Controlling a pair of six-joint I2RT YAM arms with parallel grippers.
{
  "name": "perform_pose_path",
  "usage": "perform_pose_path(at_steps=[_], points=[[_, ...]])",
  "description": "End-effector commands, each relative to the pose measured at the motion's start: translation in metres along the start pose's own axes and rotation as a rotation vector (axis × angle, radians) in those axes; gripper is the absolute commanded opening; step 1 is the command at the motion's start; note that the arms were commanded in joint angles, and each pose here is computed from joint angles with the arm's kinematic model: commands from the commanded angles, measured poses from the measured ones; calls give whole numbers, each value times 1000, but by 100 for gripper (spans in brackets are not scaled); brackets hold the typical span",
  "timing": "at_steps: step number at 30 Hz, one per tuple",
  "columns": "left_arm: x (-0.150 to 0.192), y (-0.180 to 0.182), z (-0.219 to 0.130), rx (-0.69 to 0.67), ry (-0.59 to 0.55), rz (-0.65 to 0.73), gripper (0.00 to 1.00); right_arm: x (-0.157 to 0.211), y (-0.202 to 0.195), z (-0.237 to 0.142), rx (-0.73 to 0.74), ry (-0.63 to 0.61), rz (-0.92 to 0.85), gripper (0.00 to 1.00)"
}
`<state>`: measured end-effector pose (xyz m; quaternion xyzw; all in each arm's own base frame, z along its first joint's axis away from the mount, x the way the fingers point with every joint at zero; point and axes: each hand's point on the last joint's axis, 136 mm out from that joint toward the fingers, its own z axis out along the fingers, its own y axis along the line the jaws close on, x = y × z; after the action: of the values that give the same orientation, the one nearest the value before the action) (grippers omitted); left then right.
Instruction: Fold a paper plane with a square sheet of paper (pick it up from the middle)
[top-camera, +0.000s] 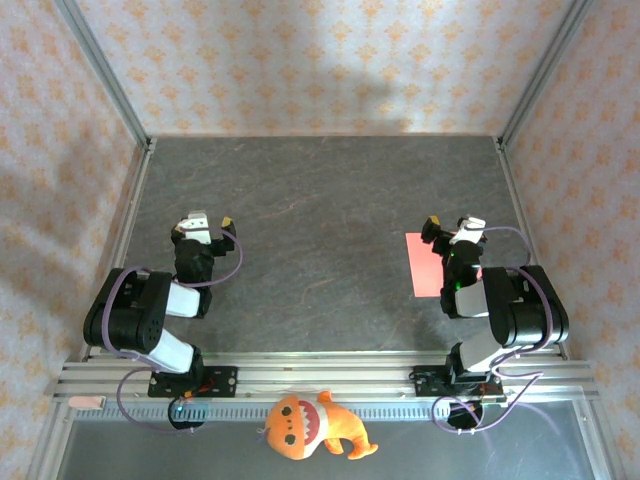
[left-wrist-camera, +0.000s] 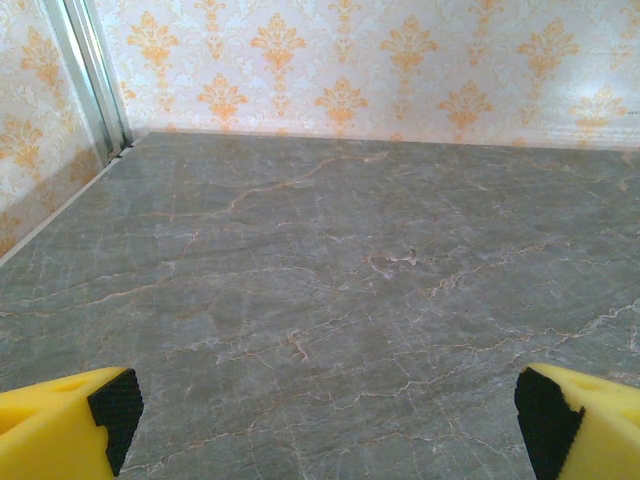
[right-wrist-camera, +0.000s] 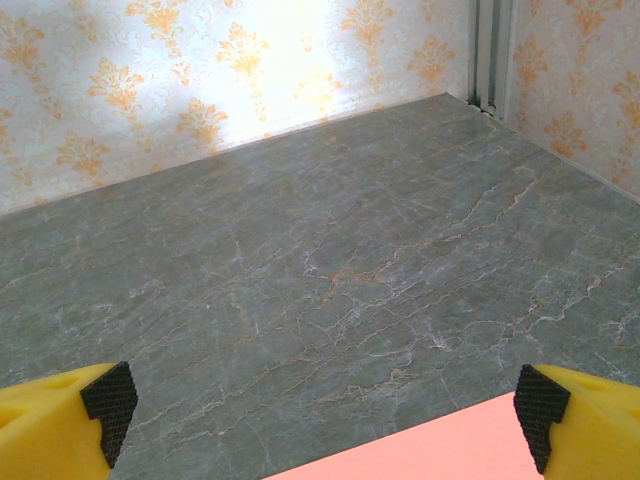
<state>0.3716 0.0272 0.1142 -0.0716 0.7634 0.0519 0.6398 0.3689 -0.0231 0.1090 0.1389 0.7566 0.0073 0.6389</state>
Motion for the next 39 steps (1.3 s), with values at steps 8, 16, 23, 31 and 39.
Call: perform_pose_path(at_steps=[8,16,23,31,39], points=[[-13,-2,4,8,-37,-15,100,-16,2,2,8,-53,7,100],[-14,-6,-1,37,-51,-5,99,-17,9,-5,-32,-69,-11,100],[-21,-1,-14,22,-100,-20,99,-29,12,-13,-34,-98,-11,100],[-47,25,-20,-130,-65,-139,99,-57,-3,-12,114,0,147,100],[-49,18,-20,-153,193,-402,99,-32,6,-26,77,294,399,100]])
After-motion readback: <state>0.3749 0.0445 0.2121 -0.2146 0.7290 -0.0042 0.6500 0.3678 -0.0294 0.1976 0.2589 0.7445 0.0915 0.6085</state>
